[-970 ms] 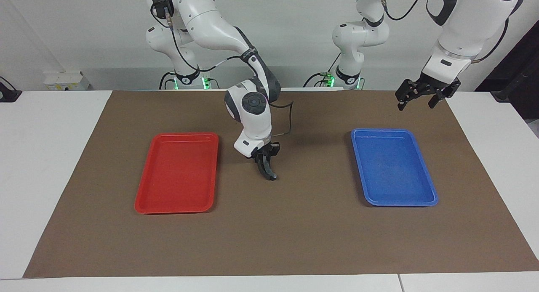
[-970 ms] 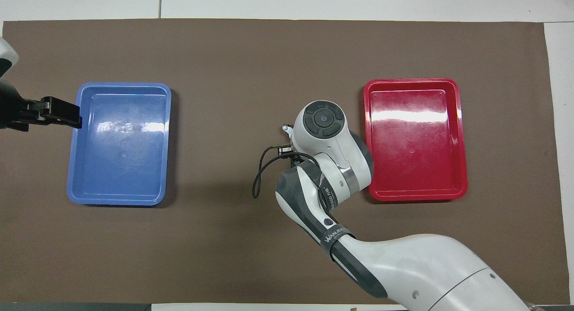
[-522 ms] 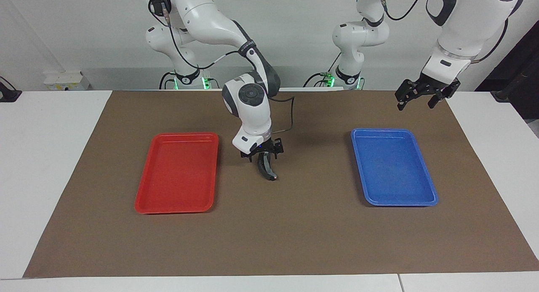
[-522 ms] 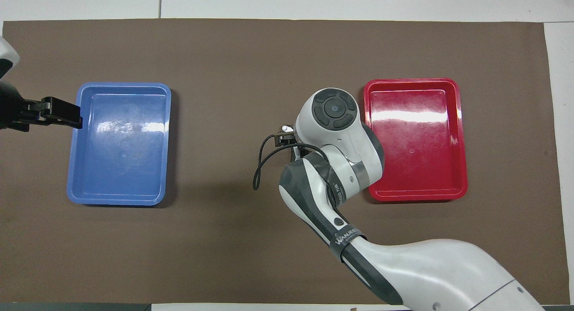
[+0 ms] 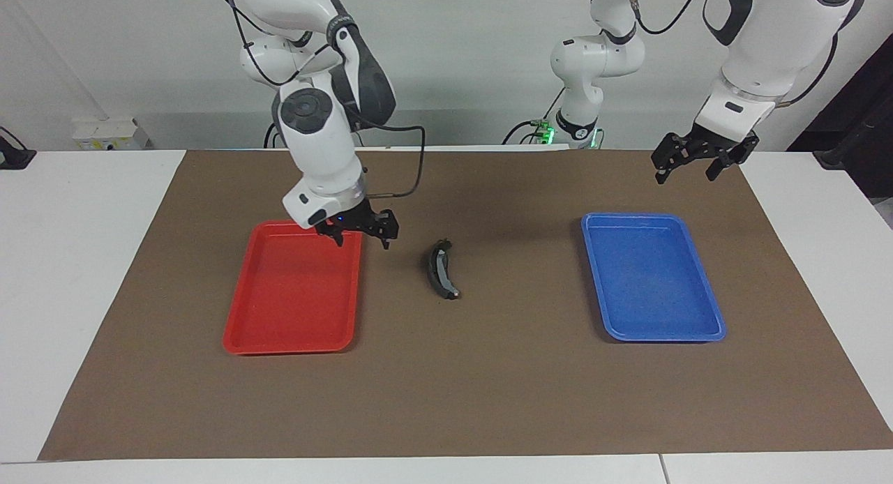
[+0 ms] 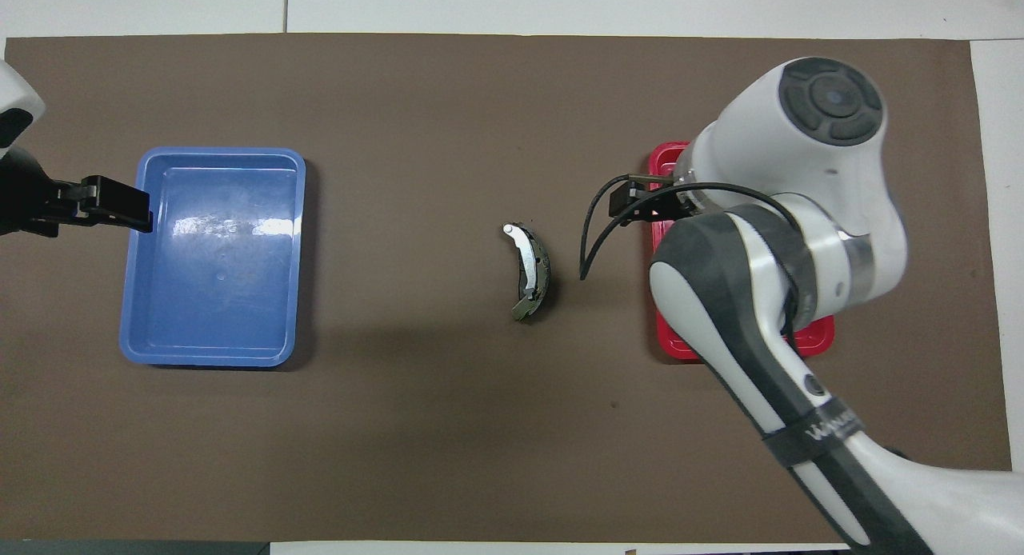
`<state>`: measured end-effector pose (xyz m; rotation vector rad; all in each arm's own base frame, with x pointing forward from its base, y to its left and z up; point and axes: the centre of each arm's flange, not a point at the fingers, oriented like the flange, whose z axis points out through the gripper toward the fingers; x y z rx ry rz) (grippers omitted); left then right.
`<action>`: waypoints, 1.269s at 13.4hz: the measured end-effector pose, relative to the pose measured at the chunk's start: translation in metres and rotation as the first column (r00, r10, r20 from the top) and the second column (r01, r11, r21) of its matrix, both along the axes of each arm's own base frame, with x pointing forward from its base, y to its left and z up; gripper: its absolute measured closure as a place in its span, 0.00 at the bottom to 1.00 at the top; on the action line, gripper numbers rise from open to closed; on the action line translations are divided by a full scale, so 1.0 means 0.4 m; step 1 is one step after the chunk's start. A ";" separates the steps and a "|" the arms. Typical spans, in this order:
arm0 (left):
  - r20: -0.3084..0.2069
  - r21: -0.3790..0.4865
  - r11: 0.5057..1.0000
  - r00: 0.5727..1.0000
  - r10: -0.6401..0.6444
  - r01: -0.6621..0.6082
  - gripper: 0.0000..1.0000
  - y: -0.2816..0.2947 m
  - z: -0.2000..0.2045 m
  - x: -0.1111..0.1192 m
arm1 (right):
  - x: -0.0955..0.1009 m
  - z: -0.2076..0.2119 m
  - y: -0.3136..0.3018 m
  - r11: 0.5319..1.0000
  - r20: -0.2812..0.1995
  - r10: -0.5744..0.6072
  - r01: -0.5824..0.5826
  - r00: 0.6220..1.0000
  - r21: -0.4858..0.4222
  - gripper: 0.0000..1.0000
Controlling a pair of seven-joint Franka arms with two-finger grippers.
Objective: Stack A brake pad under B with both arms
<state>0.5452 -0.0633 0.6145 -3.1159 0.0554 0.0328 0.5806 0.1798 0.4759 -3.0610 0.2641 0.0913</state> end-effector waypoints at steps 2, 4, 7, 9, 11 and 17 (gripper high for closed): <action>-0.001 0.000 1.000 1.000 0.000 0.000 0.00 0.000 -0.001 0.000 | -0.028 0.073 -0.100 1.000 -0.034 -0.003 0.002 0.999 -0.021 0.00; -0.004 0.000 1.000 1.000 0.000 0.000 0.00 0.000 -0.005 0.000 | -0.066 0.145 -0.202 0.998 -0.060 0.037 -0.039 0.998 -0.045 0.00; -0.007 0.001 1.000 1.000 0.000 0.000 0.00 0.000 -0.008 -0.001 | -0.108 0.221 -0.339 0.988 -0.071 0.117 -0.123 0.991 -0.088 0.00; -0.007 0.001 1.000 1.000 0.000 0.000 0.00 0.000 -0.009 -0.001 | -0.124 0.242 -0.402 0.982 -0.082 0.156 -0.163 0.984 -0.096 0.00; -0.009 0.001 1.000 1.000 0.000 0.000 0.00 0.000 -0.010 -0.001 | -0.129 0.248 -0.443 0.973 -0.087 0.206 -0.214 0.975 -0.089 0.00; -0.012 0.001 1.000 1.000 0.000 0.000 0.00 0.000 -0.014 -0.001 | -0.135 0.264 -0.516 0.977 -0.095 0.188 -0.196 0.978 -0.081 0.00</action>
